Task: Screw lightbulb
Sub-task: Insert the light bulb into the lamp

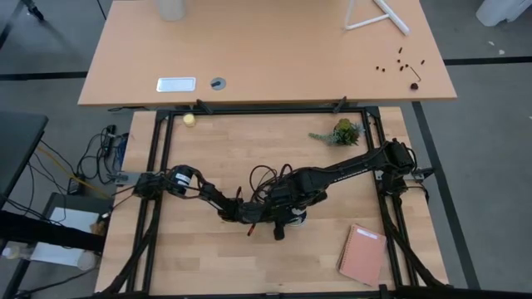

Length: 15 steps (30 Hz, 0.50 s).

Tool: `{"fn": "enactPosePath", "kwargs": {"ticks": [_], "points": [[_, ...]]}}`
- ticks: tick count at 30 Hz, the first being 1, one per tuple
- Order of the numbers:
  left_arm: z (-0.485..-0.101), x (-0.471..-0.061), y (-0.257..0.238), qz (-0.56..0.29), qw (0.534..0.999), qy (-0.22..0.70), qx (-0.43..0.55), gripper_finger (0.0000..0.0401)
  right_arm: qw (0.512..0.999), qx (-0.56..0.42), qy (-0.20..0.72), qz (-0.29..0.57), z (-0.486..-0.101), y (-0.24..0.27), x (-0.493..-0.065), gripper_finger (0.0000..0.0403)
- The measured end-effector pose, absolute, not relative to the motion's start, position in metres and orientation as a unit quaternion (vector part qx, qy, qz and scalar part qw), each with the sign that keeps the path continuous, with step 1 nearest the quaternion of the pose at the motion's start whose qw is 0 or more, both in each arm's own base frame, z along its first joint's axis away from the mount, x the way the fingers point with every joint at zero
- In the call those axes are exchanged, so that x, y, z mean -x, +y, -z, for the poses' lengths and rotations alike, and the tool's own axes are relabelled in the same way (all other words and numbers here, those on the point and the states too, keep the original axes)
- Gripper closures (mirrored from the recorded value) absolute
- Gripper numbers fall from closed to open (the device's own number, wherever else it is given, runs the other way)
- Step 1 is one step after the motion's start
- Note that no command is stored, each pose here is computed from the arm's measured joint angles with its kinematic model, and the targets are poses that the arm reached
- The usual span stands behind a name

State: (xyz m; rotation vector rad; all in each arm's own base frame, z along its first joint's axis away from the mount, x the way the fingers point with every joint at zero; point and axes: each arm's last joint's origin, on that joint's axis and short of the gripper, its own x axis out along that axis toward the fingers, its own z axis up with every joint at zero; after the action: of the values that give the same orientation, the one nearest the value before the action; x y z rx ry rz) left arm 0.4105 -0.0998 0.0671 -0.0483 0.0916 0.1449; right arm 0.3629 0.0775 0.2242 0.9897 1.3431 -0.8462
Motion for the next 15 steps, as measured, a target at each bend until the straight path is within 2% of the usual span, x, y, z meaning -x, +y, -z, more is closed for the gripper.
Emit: {"fn": "enactPosePath", "kwargs": {"ticks": [5,15], "points": [[-0.0671,-0.4105,-0.0998,-0.072,0.996,0.046,0.024,0.0206,0.585,-0.437,0.571,0.375,-0.2242,0.0774,-0.363,0.0137],[-0.067,-0.4103,-0.0997,-0.074,0.996,0.045,0.026,0.0206,0.652,-0.368,0.587,0.309,-0.2243,0.077,-0.3675,0.011]]}}
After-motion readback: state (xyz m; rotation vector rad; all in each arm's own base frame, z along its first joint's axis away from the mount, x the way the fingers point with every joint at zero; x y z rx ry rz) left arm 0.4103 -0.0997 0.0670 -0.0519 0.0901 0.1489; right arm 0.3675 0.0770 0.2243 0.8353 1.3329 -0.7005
